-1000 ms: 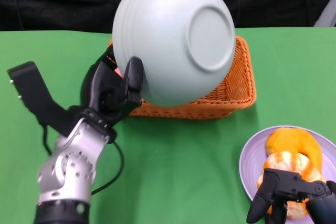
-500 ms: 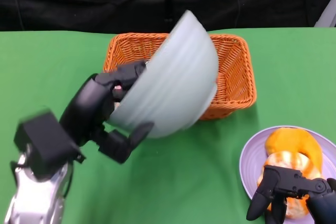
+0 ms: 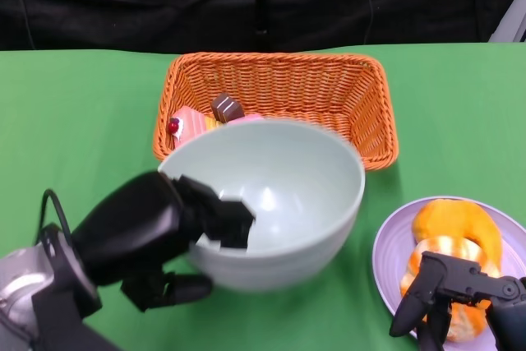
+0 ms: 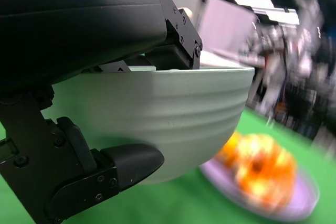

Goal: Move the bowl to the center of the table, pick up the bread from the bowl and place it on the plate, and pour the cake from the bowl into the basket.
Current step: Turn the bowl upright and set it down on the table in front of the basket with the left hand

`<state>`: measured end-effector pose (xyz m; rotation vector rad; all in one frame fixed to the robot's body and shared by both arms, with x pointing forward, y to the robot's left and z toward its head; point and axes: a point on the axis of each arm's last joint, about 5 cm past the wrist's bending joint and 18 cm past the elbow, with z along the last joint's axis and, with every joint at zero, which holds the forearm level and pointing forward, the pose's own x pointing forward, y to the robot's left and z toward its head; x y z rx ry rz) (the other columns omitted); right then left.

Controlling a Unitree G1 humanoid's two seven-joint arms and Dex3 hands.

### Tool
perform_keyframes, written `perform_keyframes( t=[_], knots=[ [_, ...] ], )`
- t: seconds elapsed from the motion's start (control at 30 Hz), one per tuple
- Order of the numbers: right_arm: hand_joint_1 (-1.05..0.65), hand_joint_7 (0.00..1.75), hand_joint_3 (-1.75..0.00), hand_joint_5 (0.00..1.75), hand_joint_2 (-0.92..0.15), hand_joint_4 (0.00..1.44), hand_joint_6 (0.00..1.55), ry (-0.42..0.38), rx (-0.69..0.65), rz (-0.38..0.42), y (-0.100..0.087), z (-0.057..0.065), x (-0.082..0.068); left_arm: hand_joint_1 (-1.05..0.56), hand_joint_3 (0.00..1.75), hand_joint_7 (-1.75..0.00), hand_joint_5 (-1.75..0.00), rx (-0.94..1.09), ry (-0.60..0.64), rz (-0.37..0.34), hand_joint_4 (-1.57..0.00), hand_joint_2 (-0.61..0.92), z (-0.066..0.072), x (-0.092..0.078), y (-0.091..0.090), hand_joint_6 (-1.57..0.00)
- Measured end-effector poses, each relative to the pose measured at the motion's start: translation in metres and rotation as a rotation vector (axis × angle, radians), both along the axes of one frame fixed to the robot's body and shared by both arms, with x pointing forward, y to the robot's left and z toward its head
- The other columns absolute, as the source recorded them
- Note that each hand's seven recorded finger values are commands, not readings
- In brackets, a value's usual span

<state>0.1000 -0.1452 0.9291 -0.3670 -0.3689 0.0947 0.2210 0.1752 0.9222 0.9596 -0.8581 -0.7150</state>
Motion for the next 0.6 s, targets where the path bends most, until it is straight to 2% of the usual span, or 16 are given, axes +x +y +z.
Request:
perform_keyframes(
  t=[0.03, 0.13, 0.27, 0.33, 0.37, 0.4, 0.43, 0.47, 0.5, 0.53, 0.57, 0.6],
  knots=[
    [0.06, 1.48, -1.75, 1.72, -0.12, 0.87, 0.86, -0.003, 0.004, -0.005, 0.000, 0.000, 0.000, -0.15, 1.11, -1.75, -1.75, 0.046, -0.027, 0.003, -0.98, 0.34, -0.003, 0.000, 0.001, -0.73],
    [0.04, 1.50, -1.75, 1.73, -0.13, 0.86, 0.84, -0.008, 0.014, -0.013, 0.001, 0.000, 0.000, -0.17, 0.92, -1.75, -1.75, 0.154, -0.098, -0.001, -0.96, 0.43, -0.013, -0.001, 0.003, -0.71],
    [0.04, 1.51, -1.75, 1.73, -0.13, 0.85, 0.83, -0.008, 0.020, -0.022, 0.001, -0.001, -0.001, -0.19, 0.78, -1.75, -1.75, 0.211, -0.140, -0.012, -0.95, 0.51, -0.025, -0.002, 0.001, -0.71],
    [0.03, 1.52, -1.75, 1.74, -0.13, 0.86, 0.83, -0.010, 0.022, -0.024, 0.001, -0.001, -0.001, -0.26, 0.33, -1.58, -1.75, 0.263, -0.181, -0.010, -0.94, 0.66, -0.028, -0.001, 0.000, -0.79],
    [0.02, 1.53, -1.75, 1.73, -0.13, 0.87, 0.83, -0.012, 0.024, -0.024, 0.001, -0.001, -0.002, -0.30, 0.15, -1.29, -1.75, 0.304, -0.196, -0.001, -0.91, 0.72, -0.030, -0.001, -0.001, -0.88],
    [0.01, 1.53, -1.75, 1.73, -0.13, 0.87, 0.83, -0.014, 0.026, -0.024, 0.001, -0.001, -0.002, -0.32, 0.08, -0.99, -1.75, 0.348, -0.206, 0.010, -0.90, 0.74, -0.033, -0.001, -0.002, -0.99],
    [0.01, 1.53, -1.75, 1.73, -0.13, 0.87, 0.83, -0.015, 0.029, -0.024, 0.001, -0.001, -0.002, -0.33, 0.04, -0.82, -1.75, 0.378, -0.208, 0.017, -0.89, 0.75, -0.035, -0.002, -0.002, -1.05],
    [0.01, 1.53, -1.75, 1.73, -0.13, 0.87, 0.83, -0.015, 0.030, -0.024, 0.001, -0.001, -0.002, -0.32, 0.02, -0.52, -1.67, 0.392, -0.204, 0.021, -0.86, 0.77, -0.038, -0.002, -0.003, -1.10],
    [0.01, 1.53, -1.75, 1.73, -0.13, 0.87, 0.83, -0.014, 0.032, -0.024, 0.001, -0.001, -0.002, -0.32, 0.01, -0.36, -1.64, 0.395, -0.197, 0.023, -0.85, 0.77, -0.039, -0.003, -0.005, -1.15],
    [0.01, 1.53, -1.75, 1.73, -0.13, 0.87, 0.83, -0.014, 0.034, -0.023, 0.001, -0.001, -0.002, -0.28, 0.01, -0.17, -1.34, 0.394, -0.175, 0.031, -0.80, 0.83, -0.039, -0.004, -0.006, -1.06],
    [0.01, 1.53, -1.75, 1.73, -0.13, 0.87, 0.83, -0.014, 0.038, -0.022, 0.001, -0.001, -0.002, -0.28, 0.04, -0.09, -1.15, 0.399, -0.143, 0.041, -0.75, 0.86, -0.039, -0.005, -0.007, -0.97],
    [0.01, 1.53, -1.75, 1.72, -0.13, 0.87, 0.83, -0.014, 0.043, -0.020, 0.001, -0.001, -0.002, -0.28, 0.09, -0.05, -0.86, 0.412, -0.106, 0.051, -0.71, 0.89, -0.038, -0.007, -0.008, -0.84]
  ],
)
